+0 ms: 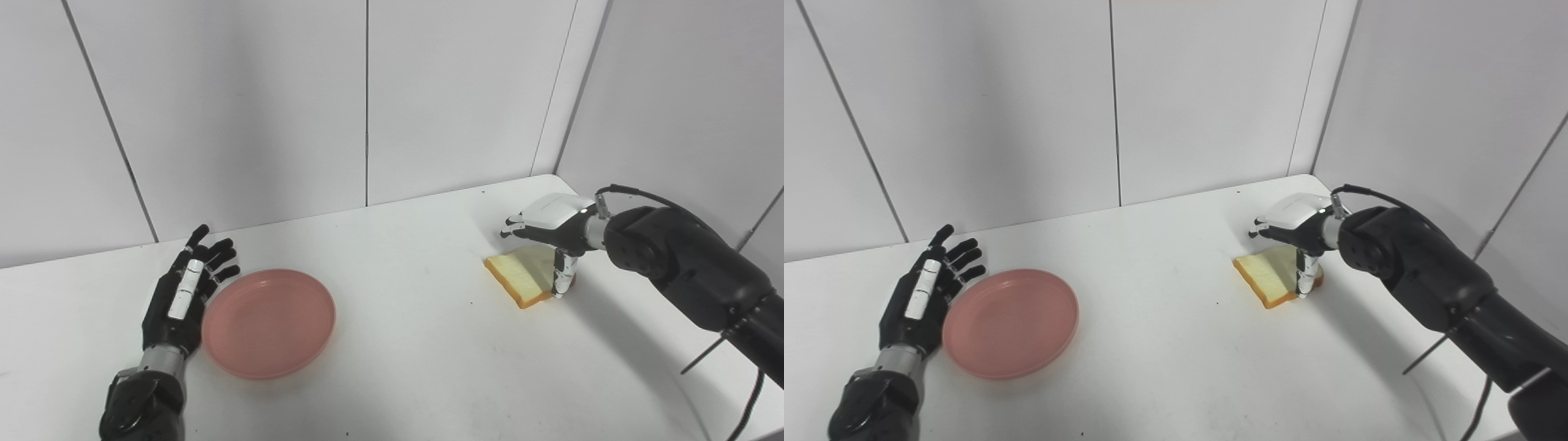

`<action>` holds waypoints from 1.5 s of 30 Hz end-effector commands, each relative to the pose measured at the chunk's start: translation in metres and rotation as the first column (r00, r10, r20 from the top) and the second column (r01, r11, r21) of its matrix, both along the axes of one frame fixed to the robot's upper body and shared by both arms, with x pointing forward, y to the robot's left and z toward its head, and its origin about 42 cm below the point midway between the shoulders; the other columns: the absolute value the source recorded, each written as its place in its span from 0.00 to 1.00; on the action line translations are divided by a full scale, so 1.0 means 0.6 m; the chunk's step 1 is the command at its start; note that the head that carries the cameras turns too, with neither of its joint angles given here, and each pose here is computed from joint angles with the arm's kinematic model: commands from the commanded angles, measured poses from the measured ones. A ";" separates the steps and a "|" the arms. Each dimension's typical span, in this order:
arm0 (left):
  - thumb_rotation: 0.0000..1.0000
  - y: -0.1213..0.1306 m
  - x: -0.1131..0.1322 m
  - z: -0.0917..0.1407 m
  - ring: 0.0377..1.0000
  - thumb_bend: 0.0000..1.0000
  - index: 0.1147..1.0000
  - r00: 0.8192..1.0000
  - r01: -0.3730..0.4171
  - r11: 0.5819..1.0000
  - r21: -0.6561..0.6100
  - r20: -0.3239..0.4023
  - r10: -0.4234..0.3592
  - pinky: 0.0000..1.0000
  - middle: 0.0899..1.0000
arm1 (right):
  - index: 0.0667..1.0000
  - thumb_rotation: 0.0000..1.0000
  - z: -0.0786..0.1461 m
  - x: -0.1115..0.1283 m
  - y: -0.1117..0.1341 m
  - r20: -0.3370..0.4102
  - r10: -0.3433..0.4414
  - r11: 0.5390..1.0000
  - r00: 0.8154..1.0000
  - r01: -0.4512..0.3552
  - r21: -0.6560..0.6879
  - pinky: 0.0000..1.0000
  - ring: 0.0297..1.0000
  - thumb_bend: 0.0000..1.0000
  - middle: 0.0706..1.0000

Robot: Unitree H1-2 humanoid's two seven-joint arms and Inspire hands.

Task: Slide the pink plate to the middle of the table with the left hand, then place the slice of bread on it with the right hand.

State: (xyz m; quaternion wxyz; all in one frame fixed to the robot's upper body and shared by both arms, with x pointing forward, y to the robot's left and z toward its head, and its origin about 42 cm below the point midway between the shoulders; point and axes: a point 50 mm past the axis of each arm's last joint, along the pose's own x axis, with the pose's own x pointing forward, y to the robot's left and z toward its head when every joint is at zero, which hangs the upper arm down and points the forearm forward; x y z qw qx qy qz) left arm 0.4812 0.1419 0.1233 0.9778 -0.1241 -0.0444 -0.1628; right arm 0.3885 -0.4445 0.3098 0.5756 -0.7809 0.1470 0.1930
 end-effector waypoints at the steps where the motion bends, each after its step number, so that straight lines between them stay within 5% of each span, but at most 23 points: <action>1: 0.62 -0.014 -0.031 -0.047 0.79 0.87 0.87 0.998 0.003 1.000 -0.016 -0.056 -0.004 0.71 0.74 | 0.91 0.18 0.055 0.009 -0.003 0.054 0.010 1.000 0.998 -0.009 -0.029 0.95 0.97 1.00 0.98; 17: 0.61 -0.011 -0.032 -0.048 0.78 0.86 0.86 0.998 0.002 1.000 -0.012 -0.056 -0.003 0.71 0.73 | 0.89 0.20 0.012 0.031 -0.013 0.025 0.012 0.998 1.000 -0.011 -0.060 0.98 0.95 1.00 0.93; 27: 0.62 -0.011 -0.034 -0.048 0.78 0.86 0.86 0.999 0.005 1.000 -0.002 -0.050 -0.005 0.71 0.73 | 0.90 0.25 -0.027 0.042 -0.004 0.029 0.012 0.995 1.000 -0.009 -0.101 0.93 0.94 1.00 0.92; 36: 0.61 -0.005 -0.035 -0.049 0.77 0.87 0.86 0.999 -0.003 1.000 0.003 -0.054 0.003 0.70 0.72 | 0.85 0.19 -0.047 0.040 -0.001 0.052 0.039 0.998 0.998 -0.036 -0.052 0.84 0.91 1.00 0.90; 39: 0.61 -0.005 -0.035 -0.050 0.78 0.87 0.86 0.998 -0.003 1.000 0.002 -0.058 0.003 0.71 0.73 | 0.84 0.19 -0.052 0.037 -0.002 0.061 0.046 0.999 0.997 -0.046 0.002 0.76 0.86 0.98 0.86; 40: 0.61 -0.004 -0.035 -0.050 0.78 0.88 0.86 0.998 -0.002 1.000 0.002 -0.059 0.002 0.70 0.73 | 0.83 0.19 -0.052 0.037 -0.001 0.060 0.050 0.999 0.997 -0.050 0.012 0.62 0.73 0.96 0.78; 42: 0.61 -0.004 -0.034 -0.050 0.78 0.88 0.85 0.998 -0.003 1.000 0.001 -0.060 0.003 0.70 0.72 | 0.81 0.18 -0.054 0.037 -0.002 0.051 0.057 0.997 0.997 -0.059 0.044 0.51 0.59 0.93 0.68; 45: 0.60 -0.004 -0.034 -0.050 0.77 0.89 0.85 0.998 -0.004 1.000 -0.003 -0.061 0.004 0.71 0.72 | 0.74 0.19 -0.055 0.037 -0.003 0.032 0.045 0.996 0.998 -0.047 0.071 0.46 0.49 0.84 0.56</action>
